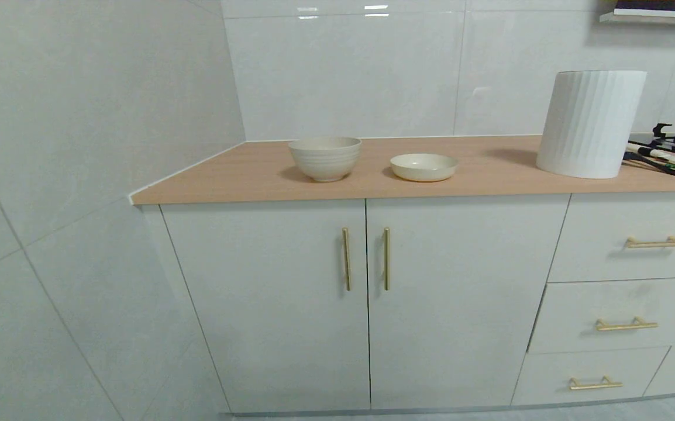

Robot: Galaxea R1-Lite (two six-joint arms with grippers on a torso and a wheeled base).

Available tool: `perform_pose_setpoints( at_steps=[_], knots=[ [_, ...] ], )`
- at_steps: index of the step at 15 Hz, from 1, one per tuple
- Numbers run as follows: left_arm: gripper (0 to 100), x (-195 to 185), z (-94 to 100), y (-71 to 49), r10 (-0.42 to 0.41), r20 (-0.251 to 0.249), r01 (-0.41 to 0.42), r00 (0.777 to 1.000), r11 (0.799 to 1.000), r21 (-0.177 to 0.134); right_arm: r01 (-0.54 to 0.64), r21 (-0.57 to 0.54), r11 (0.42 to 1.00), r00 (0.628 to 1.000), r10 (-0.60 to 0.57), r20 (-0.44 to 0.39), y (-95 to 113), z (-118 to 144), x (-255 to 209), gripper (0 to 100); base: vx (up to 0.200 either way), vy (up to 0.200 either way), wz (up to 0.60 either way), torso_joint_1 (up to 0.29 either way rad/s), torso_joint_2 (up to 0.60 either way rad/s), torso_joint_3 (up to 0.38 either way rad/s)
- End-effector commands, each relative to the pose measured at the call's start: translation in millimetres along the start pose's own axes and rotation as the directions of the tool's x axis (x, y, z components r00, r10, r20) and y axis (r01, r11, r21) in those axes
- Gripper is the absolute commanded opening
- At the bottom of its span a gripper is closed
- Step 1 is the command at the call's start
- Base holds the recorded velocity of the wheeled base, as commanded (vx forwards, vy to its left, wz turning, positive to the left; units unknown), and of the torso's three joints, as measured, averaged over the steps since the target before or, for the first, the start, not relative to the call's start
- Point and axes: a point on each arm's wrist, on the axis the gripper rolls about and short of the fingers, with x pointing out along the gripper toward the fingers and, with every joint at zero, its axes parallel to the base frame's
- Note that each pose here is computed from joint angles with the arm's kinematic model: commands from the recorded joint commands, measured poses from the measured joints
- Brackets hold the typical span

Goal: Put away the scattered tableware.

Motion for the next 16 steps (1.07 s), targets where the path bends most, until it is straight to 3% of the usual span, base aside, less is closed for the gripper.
perform_pose_setpoints(
  at_steps=[1, 4, 7, 8, 9, 15, 16],
  knots=[
    [100, 0, 0.0, 0.0, 0.001, 0.000, -0.001, 1.000, 1.000, 0.000, -0.087, 0.090, 0.992, 0.969, 0.105, -0.224, -8, 6, 36, 100, 0.000, 0.000, 0.00, 0.000, 0.00, 0.000],
    [100, 0, 0.0, 0.0, -0.001, 0.000, 0.001, 1.000, 1.000, 0.000, -0.170, 0.156, 0.973, 0.909, 0.216, -0.357, -18, 31, 94, 100, 0.000, 0.000, 0.00, 0.000, 0.00, 0.000],
    [100, 0, 0.0, 0.0, 0.001, 0.000, -0.001, 1.000, 1.000, 0.000, -0.276, 0.220, 0.936, 0.856, 0.343, -0.386, -11, 57, 163, 100, 0.000, 0.000, 0.00, 0.000, 0.00, 0.000],
    [100, 0, 0.0, 0.0, 0.001, 0.000, -0.001, 1.000, 1.000, 0.000, -0.276, 0.220, 0.936, 0.856, 0.343, -0.386, -11, 57, 163, 100, 0.000, 0.000, 0.00, 0.000, 0.00, 0.000],
    [100, 0, 0.0, 0.0, 0.001, 0.000, -0.001, 1.000, 1.000, 0.000, -0.323, 0.232, 0.918, 0.827, 0.393, -0.402, -3, 61, 194, 100, 0.000, 0.000, 0.00, 0.000, 0.00, 0.000],
    [100, 0, 0.0, 0.0, -0.001, 0.000, 0.001, 1.000, 1.000, 0.000, -0.425, 0.314, 0.849, 0.786, 0.518, -0.336, 21, 85, 276, 100, 0.000, 0.000, 0.00, 0.000, 0.00, 0.000],
    [100, 0, 0.0, 0.0, 0.001, 0.000, -0.001, 1.000, 1.000, 0.000, -0.467, 0.349, 0.812, 0.756, 0.572, -0.318, 28, 90, 286, 100, 0.000, 0.000, 0.00, 0.000, 0.00, 0.000]
  ],
)
